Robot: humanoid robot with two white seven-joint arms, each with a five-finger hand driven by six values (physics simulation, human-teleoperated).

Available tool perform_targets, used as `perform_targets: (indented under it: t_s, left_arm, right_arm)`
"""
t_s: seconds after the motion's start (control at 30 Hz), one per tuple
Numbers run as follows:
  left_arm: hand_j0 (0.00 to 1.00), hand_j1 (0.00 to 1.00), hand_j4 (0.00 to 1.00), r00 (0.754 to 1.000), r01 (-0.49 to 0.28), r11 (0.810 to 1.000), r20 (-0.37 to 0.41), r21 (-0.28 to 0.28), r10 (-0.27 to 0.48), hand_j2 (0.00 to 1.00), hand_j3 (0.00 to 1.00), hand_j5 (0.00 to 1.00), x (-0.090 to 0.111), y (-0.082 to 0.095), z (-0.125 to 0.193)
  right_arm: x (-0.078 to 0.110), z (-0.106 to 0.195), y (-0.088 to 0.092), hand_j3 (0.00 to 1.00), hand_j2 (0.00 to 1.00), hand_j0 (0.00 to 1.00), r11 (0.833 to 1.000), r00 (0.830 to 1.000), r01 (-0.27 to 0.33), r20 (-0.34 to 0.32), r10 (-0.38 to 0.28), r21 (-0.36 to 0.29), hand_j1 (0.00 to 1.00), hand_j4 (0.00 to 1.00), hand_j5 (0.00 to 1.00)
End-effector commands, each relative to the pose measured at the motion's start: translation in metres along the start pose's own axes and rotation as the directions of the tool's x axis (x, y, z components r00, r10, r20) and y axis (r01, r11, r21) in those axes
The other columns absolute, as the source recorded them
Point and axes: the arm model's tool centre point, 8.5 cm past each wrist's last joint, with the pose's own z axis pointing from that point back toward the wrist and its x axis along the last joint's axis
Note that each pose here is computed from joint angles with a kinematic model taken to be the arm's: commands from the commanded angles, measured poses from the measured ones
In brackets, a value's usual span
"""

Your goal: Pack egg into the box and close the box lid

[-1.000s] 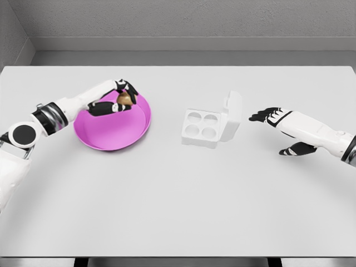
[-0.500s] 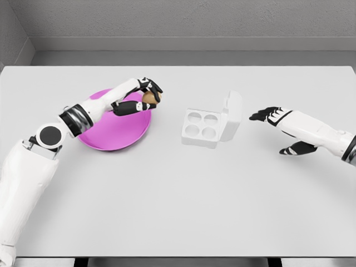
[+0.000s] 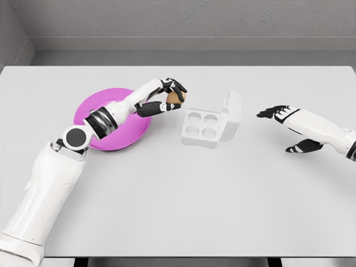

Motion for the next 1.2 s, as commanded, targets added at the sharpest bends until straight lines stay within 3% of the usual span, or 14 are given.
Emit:
perform_targets:
  t_s: [0.0,0.1,0.3,0.63,0.7,0.9,1.17]
  left_arm:
    - [0.35,0.35,0.35,0.999,-0.051,0.999,0.020,0.005,0.051,0.35,0.35,0.35,0.001,-0.006,-0.006]
    - [0.35,0.35,0.35,0.995,-0.096,0.995,0.026,0.008,0.096,0.35,0.35,0.35,-0.002,-0.017,-0.015]
    - [0.35,0.35,0.35,0.993,-0.118,0.993,0.010,0.003,0.118,0.35,0.35,0.35,-0.008,-0.024,-0.020]
    - [0.35,0.35,0.35,0.991,-0.134,0.991,0.006,-0.003,0.134,0.35,0.35,0.35,-0.006,-0.027,-0.028]
    - [0.35,0.35,0.35,0.986,-0.160,0.987,-0.042,-0.006,0.160,0.35,0.35,0.35,-0.009,-0.027,-0.029]
    - [0.35,0.35,0.35,0.980,-0.185,0.983,-0.081,-0.008,0.183,0.35,0.35,0.35,-0.011,-0.030,-0.031]
    - [0.35,0.35,0.35,0.979,-0.190,0.981,-0.079,-0.041,0.186,0.35,0.35,0.35,-0.008,-0.043,-0.039]
  right_arm:
    - [0.000,0.000,-0.001,1.00,1.00,1.00,1.000,1.000,0.005,0.000,-0.005,-0.004,1.00,1.00,1.00]
    - [0.000,0.000,-0.001,1.00,1.00,1.00,1.000,1.000,0.005,0.000,-0.005,-0.005,1.00,1.00,1.00]
    - [0.000,0.000,-0.001,1.00,1.00,1.00,1.000,1.000,0.005,0.000,-0.005,-0.005,1.00,1.00,1.00]
    - [0.000,0.000,-0.001,1.00,1.00,1.00,1.000,1.000,0.005,0.000,-0.005,-0.005,1.00,1.00,1.00]
    - [0.000,0.001,-0.001,1.00,1.00,1.00,1.000,1.000,0.005,-0.001,-0.005,-0.005,1.00,1.00,1.00]
    - [0.000,0.000,-0.001,1.00,1.00,1.00,1.000,1.000,0.005,0.000,-0.005,-0.005,1.00,1.00,1.00]
    - [0.000,0.000,-0.001,1.00,1.00,1.00,1.000,1.000,0.005,0.000,-0.005,-0.005,1.00,1.00,1.00]
